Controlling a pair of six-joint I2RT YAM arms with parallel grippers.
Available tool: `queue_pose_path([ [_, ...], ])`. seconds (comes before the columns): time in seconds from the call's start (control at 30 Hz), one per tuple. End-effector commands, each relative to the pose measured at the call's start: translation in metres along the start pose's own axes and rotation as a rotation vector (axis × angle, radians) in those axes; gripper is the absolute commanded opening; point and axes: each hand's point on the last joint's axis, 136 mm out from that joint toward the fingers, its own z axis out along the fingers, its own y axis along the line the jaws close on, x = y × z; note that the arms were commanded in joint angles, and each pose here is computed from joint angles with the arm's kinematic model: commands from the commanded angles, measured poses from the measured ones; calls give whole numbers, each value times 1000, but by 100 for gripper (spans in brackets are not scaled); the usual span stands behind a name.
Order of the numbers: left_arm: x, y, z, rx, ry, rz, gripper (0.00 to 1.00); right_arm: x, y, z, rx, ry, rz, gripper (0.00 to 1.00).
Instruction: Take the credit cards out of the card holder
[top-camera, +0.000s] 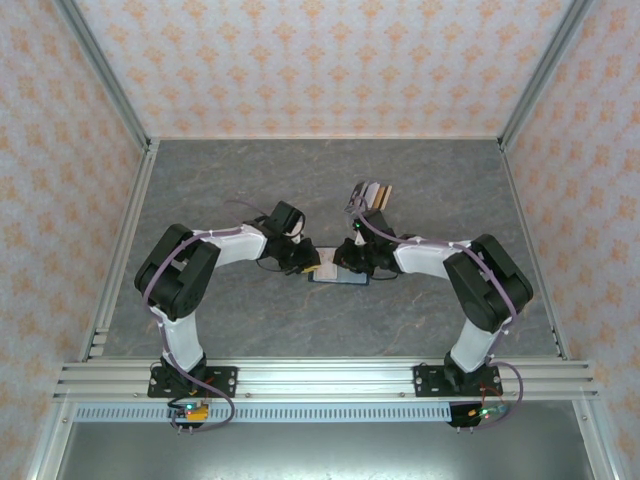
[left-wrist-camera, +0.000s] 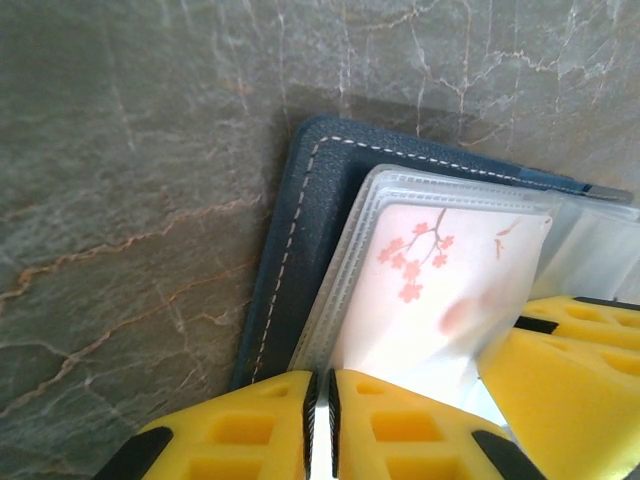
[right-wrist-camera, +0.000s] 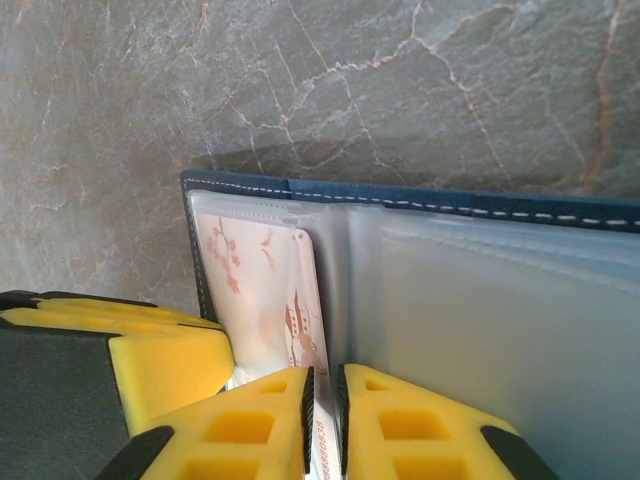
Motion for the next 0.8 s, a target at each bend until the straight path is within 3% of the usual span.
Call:
queue_pose_path([
  [0.0,11,20,10,-47,28,-40,15,2,34,-8,-141,9,-51,17],
  [0.43,11,18,12,-37,44,-35,15,6,25,8,-133,65,-46,17],
  [0.63,10,24,10,-64,35,-33,14,-6,12,-16,6,-27,-75,22],
  [0.77,9,27,11,-64,32,-41,14,-2,15,-27,5,-18,-92,24],
])
